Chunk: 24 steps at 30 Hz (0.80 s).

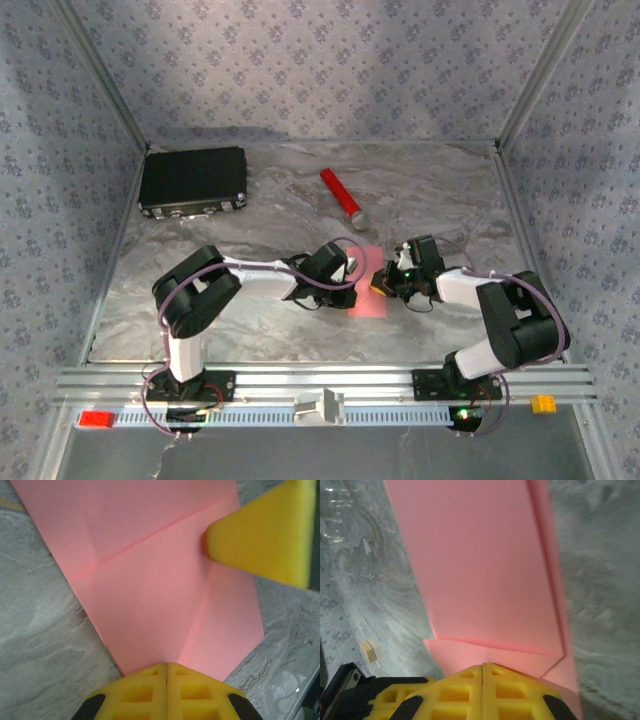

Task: Fold a paper plane with a square sheet of paper (pick it up from the middle)
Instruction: Fold the triangle a second time at the center of the table.

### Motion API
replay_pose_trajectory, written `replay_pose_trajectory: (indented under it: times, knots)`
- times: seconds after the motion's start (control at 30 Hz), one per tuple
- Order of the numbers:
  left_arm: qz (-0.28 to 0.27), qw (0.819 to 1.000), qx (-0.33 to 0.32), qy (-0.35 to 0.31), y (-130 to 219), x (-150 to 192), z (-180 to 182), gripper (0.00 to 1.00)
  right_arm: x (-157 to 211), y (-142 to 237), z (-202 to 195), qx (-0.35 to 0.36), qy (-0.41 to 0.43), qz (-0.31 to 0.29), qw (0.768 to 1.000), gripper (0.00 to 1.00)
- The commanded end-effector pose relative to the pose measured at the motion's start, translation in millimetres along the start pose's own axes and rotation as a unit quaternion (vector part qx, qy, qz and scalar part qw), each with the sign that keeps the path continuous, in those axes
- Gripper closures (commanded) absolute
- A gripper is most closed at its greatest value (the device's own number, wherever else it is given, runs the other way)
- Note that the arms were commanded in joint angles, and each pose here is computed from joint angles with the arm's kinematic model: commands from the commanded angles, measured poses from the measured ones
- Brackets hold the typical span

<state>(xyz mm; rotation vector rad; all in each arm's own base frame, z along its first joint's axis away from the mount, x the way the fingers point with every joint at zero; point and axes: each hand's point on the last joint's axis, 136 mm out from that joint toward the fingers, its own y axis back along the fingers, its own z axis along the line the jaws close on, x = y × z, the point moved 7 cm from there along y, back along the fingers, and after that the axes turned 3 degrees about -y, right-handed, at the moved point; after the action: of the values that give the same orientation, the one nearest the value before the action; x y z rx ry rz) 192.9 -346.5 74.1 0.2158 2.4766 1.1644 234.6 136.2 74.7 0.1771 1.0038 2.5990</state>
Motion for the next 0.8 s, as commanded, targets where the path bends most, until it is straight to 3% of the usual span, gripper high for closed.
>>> replay_pose_trajectory:
  times: [0.0,0.33,0.77]
  knots:
    - [0.037,0.998,-0.034,0.032,-10,24,22,1.0,5,2,14,0.001,0.008,-0.001,1.0,0.98]
    - [0.035,0.998,-0.039,0.033,-9,24,22,1.0,40,-23,-12,0.055,-0.002,0.032,0.998,0.99]
    - [0.038,0.998,-0.048,0.032,-9,26,25,1.0,14,-7,-16,0.036,-0.014,-0.008,0.999,0.99]
